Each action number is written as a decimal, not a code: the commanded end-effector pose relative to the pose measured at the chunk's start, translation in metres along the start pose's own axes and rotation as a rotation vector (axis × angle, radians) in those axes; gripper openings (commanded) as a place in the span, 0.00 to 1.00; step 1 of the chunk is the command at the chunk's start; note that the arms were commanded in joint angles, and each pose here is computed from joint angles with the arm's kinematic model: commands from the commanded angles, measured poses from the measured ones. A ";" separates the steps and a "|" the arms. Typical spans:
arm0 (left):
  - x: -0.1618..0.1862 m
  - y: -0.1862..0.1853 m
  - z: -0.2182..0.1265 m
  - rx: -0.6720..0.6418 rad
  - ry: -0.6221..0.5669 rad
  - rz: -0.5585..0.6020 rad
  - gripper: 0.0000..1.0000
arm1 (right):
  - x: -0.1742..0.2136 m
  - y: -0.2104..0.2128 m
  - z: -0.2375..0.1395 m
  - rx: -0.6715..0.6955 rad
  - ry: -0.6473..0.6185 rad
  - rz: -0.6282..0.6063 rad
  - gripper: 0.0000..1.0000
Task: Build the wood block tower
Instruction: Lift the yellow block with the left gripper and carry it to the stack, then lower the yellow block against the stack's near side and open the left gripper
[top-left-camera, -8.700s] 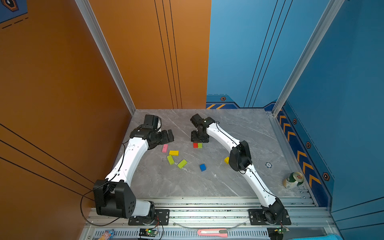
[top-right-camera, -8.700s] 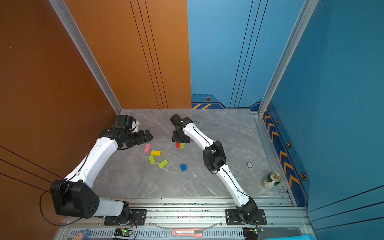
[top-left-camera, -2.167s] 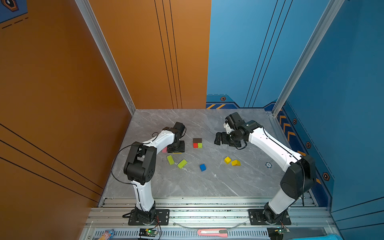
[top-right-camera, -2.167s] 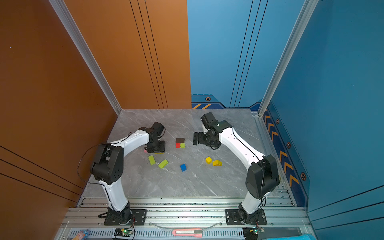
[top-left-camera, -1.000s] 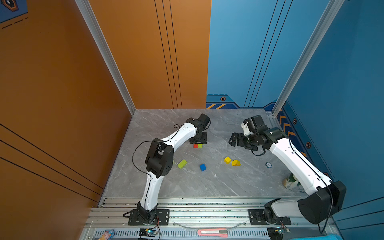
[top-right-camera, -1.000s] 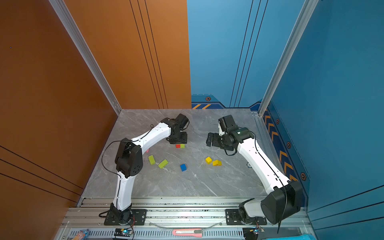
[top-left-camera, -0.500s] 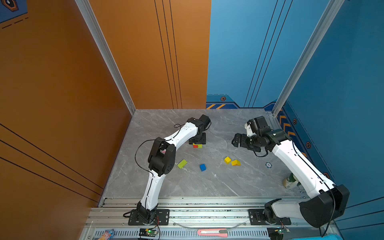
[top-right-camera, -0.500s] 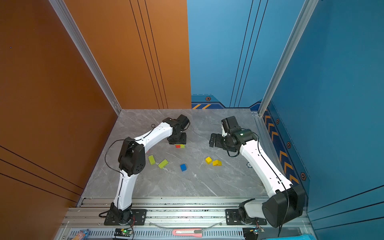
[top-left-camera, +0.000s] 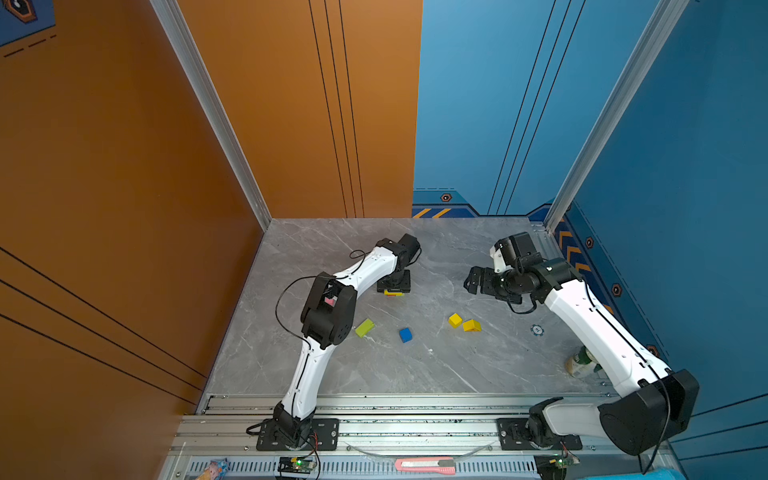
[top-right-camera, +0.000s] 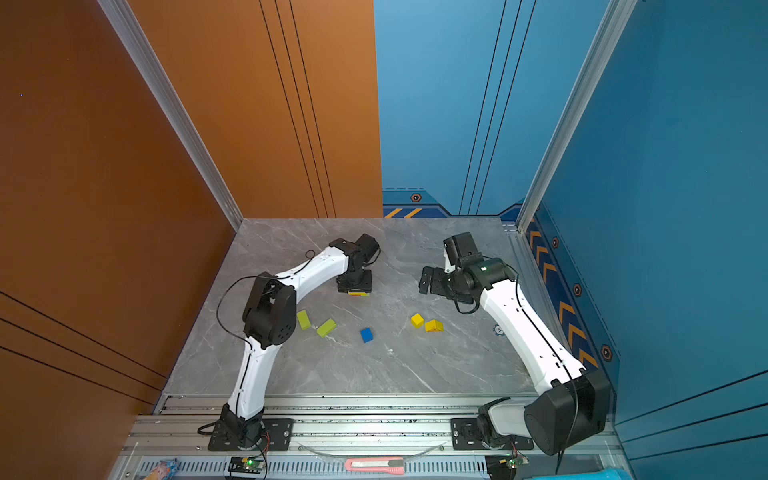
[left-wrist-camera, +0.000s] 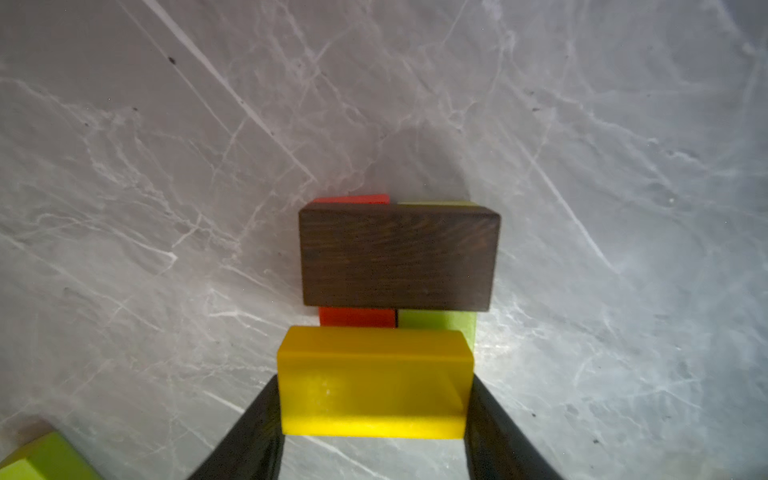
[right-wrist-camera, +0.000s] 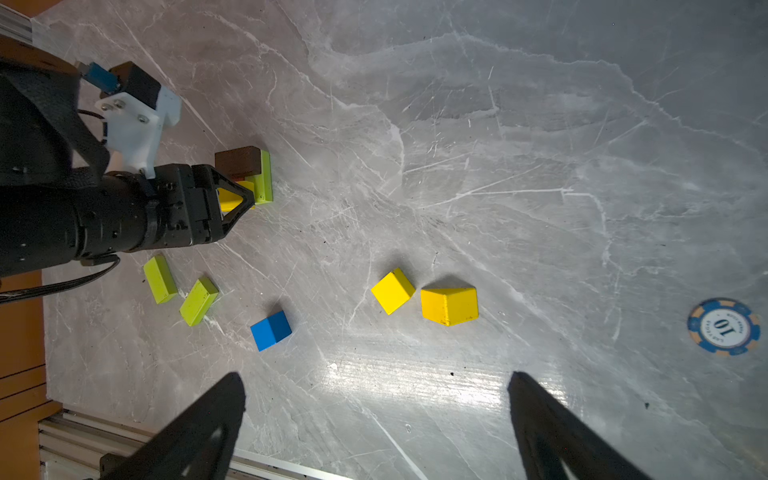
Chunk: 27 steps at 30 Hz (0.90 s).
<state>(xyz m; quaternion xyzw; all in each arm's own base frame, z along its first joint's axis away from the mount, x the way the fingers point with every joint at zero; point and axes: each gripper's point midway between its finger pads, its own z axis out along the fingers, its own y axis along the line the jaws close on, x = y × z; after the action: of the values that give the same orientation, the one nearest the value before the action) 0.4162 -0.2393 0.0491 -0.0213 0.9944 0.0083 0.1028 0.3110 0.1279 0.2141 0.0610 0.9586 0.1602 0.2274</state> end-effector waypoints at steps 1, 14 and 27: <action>-0.006 0.006 -0.002 -0.020 -0.004 -0.022 0.42 | 0.006 -0.011 0.000 0.033 0.022 0.019 1.00; -0.009 0.001 0.006 -0.011 0.006 -0.051 0.43 | 0.004 -0.020 -0.002 0.034 0.027 0.031 1.00; -0.013 0.000 0.009 -0.030 0.011 -0.056 0.44 | 0.006 -0.029 0.002 0.037 0.043 0.050 1.00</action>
<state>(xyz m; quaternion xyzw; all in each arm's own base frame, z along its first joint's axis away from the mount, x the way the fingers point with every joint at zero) 0.4321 -0.2467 0.0482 -0.0427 0.9930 0.0014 0.1104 0.3148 0.1035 0.2064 0.0941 0.9594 0.1486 0.2205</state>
